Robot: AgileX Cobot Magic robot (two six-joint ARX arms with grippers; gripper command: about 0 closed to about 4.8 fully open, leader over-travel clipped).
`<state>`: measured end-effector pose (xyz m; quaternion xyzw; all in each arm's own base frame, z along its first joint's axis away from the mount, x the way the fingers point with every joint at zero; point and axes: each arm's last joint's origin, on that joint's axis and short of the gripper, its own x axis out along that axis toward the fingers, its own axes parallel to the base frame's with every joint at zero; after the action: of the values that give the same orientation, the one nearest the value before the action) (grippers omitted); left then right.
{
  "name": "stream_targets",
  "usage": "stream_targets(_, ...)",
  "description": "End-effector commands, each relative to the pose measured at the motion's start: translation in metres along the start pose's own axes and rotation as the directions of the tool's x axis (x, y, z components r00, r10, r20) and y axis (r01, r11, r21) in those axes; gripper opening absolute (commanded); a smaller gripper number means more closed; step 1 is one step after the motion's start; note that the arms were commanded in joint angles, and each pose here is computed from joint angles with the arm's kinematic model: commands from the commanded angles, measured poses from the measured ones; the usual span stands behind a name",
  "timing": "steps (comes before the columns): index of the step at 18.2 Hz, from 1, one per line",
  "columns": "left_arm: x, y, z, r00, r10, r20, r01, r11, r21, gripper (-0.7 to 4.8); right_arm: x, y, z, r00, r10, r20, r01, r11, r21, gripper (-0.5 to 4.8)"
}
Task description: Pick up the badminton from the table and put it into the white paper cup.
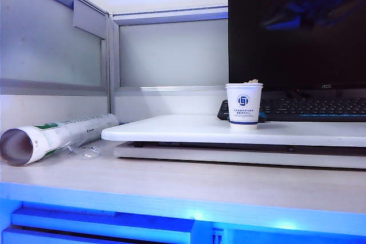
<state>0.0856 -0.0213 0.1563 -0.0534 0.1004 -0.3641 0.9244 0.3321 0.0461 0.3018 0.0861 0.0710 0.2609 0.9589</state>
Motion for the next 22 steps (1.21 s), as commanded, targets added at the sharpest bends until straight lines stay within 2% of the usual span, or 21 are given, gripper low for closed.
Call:
stream_targets(1,0.000,0.000,-0.003,1.000,-0.009,-0.019,0.009,1.000,-0.013,-0.04,-0.026,-0.009,0.025,0.991,-0.100,0.086,0.105,0.993,-0.059,-0.09)
stream_targets(5,0.000,0.000,-0.002,1.000,0.007,-0.019,-0.007,1.000,-0.013,-0.03,-0.068,-0.029,0.036,0.970,-0.239,0.041,0.240,0.971,-0.015,-0.09)
stream_targets(8,0.000,0.002,-0.002,0.998,0.062,-0.017,-0.062,0.998,-0.012,-0.03,-0.097,-0.032,0.028,0.954,-0.297,0.027,0.298,0.953,-0.044,-0.09)
stream_targets(11,0.000,0.004,-0.002,0.989,0.146,-0.008,-0.146,0.989,-0.029,-0.03,-0.140,-0.019,-0.007,0.931,-0.365,0.029,0.366,0.930,-0.032,-0.09)
stream_targets(14,0.000,0.005,-0.001,0.983,0.181,-0.001,-0.181,0.983,-0.022,-0.04,-0.166,0.000,-0.034,0.925,-0.377,0.051,0.379,0.925,-0.037,-0.09)
stream_targets(15,-0.001,0.007,-0.001,0.972,0.237,0.001,-0.237,0.971,-0.020,-0.05,-0.172,0.006,-0.041,0.925,-0.374,0.065,0.377,0.925,-0.043,-0.09)
stream_targets(18,-0.002,0.012,-0.001,0.913,0.408,0.009,-0.408,0.912,0.030,-0.05,-0.189,0.021,-0.059,0.927,-0.368,0.071,0.371,0.928,-0.039,-0.09)
stream_targets(20,-0.003,0.014,-0.001,0.880,0.476,0.012,-0.475,0.878,0.062,-0.05,-0.198,0.029,-0.071,0.927,-0.371,0.048,0.372,0.928,-0.030,-0.09)
stream_targets(22,-0.004,0.015,-0.001,0.852,0.523,0.011,-0.523,0.850,0.063,-0.05,-0.205,0.034,-0.084,0.927,-0.373,0.031,0.374,0.927,-0.023,-0.09)
